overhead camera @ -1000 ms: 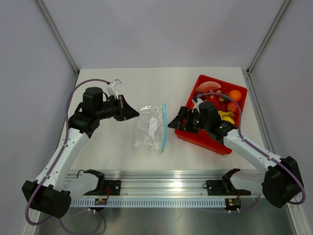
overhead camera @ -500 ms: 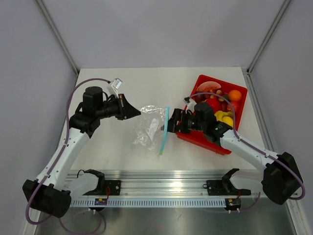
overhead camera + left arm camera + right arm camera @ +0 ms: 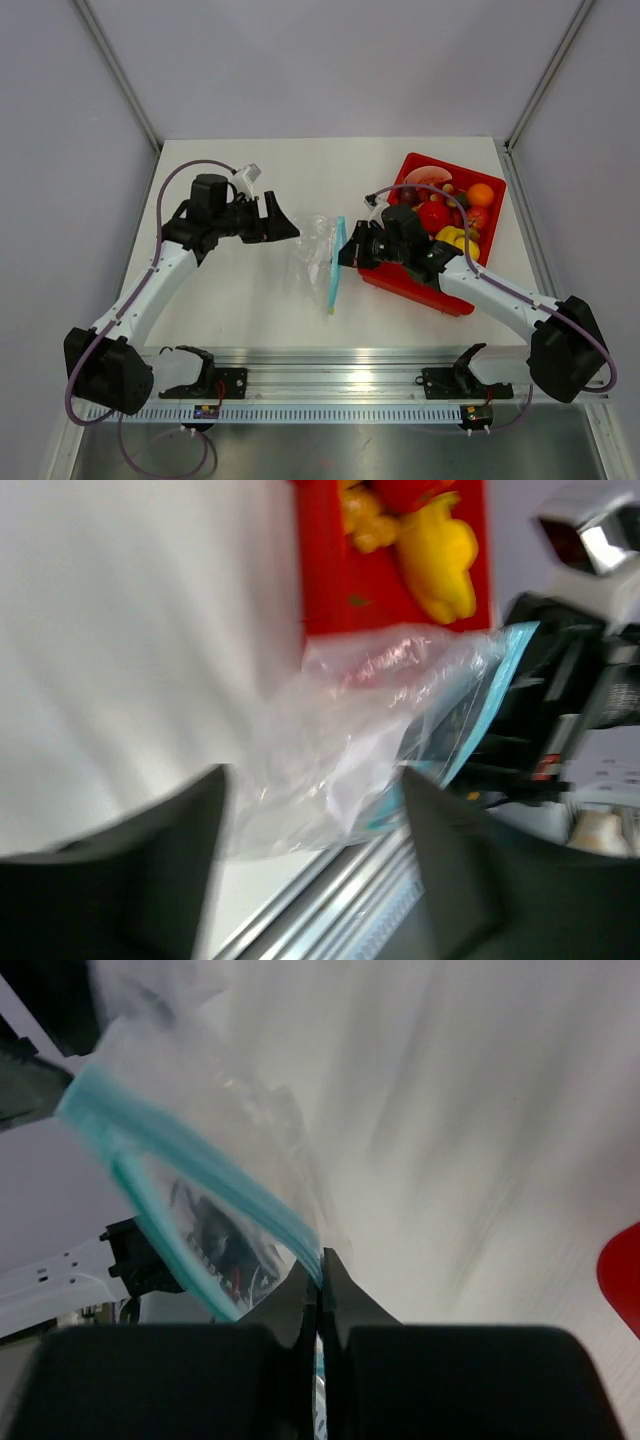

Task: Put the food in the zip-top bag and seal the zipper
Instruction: Open the zipper of the food storage bag at the center of the board.

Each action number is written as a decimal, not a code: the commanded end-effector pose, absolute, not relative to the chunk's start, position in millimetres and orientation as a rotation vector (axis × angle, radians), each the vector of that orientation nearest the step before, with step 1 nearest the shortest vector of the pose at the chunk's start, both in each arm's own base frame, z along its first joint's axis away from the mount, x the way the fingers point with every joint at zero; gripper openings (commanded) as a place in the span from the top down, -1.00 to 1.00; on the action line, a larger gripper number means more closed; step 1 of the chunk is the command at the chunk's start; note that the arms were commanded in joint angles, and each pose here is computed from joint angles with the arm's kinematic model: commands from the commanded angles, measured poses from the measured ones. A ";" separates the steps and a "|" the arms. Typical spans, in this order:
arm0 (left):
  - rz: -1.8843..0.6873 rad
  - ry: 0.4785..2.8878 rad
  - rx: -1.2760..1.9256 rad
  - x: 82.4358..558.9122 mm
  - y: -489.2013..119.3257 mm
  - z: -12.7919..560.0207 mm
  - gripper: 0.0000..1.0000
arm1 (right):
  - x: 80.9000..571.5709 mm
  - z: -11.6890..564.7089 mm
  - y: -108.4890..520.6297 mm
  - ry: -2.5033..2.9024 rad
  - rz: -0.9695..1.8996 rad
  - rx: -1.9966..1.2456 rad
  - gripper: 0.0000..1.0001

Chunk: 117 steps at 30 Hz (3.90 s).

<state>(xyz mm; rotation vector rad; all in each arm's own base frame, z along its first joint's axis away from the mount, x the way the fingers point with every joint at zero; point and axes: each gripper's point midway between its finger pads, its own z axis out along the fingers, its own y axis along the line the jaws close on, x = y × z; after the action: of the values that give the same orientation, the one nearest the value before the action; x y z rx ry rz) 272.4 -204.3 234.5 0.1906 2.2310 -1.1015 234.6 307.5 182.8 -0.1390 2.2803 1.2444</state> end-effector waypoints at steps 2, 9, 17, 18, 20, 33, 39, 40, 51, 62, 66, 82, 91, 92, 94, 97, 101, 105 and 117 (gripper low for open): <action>-0.833 2.307 0.143 297.4 -177.9 222.1 -0.98 | 259.3 186.3 294.7 2.355 1.018 0.013 1.00; -0.591 2.242 0.102 288.3 -161.7 239.6 -0.58 | 283.7 184.0 287.4 2.453 0.806 0.174 1.00; -0.647 2.210 0.186 251.9 -222.8 242.7 -0.46 | 291.1 167.6 296.9 2.529 0.754 0.237 1.00; -0.651 2.207 0.185 250.8 -227.7 241.7 -0.41 | 290.9 166.9 296.4 2.532 0.754 0.242 1.00; -0.662 2.188 0.223 244.6 -242.9 242.4 -0.28 | 288.6 167.3 298.3 2.535 0.769 0.240 1.00; -0.613 2.191 0.248 261.2 -295.0 205.8 -0.03 | 280.5 172.1 298.6 2.531 0.822 0.257 1.00; -0.612 2.230 0.257 263.9 -304.4 183.9 0.01 | 277.3 179.1 297.0 2.518 0.841 0.259 1.00; -0.606 2.230 0.251 265.5 -304.2 182.7 0.06 | 276.5 179.1 297.1 2.519 0.844 0.257 1.00; -0.491 2.253 0.233 277.3 -281.0 186.4 1.00 | 272.6 158.1 271.7 2.557 0.664 0.190 1.00; -0.445 2.299 0.162 277.5 -247.4 191.7 1.00 | 304.1 139.4 243.2 2.572 0.280 0.077 1.00; -0.416 2.284 0.096 281.9 -241.3 199.5 1.00 | 316.9 144.9 249.4 2.554 0.267 0.078 1.00; -0.384 2.341 0.102 299.4 -261.1 188.2 1.00 | 345.1 155.3 264.0 2.508 0.307 0.046 0.83; -0.395 2.361 0.075 306.5 -271.3 187.7 1.00 | 346.4 150.4 255.0 2.522 0.332 0.105 0.29; -0.394 2.364 0.082 306.1 -271.5 184.9 1.00 | 345.3 146.3 252.5 2.528 0.326 0.119 0.23; -0.407 2.363 0.091 305.8 -273.1 185.1 1.00 | 346.0 146.1 253.1 2.521 0.353 0.142 0.22; -0.407 2.367 0.093 305.7 -272.8 183.9 1.00 | 343.2 144.9 254.6 2.523 0.397 0.167 0.33; -0.416 2.372 0.088 308.5 -272.2 182.6 1.00 | 338.0 145.0 258.6 2.518 0.456 0.186 0.77; -0.376 2.393 0.144 309.4 -271.5 176.3 1.00 | 343.1 140.5 246.6 2.525 0.392 0.188 1.00; -0.315 2.349 0.116 315.2 -259.3 196.6 1.00 | 357.9 108.1 222.6 2.597 0.281 0.159 1.00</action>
<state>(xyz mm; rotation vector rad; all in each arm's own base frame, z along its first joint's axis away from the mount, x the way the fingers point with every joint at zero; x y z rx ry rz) 301.4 -261.4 166.3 0.1597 2.4358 -0.3180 349.4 222.3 108.5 0.2004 2.6084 0.3025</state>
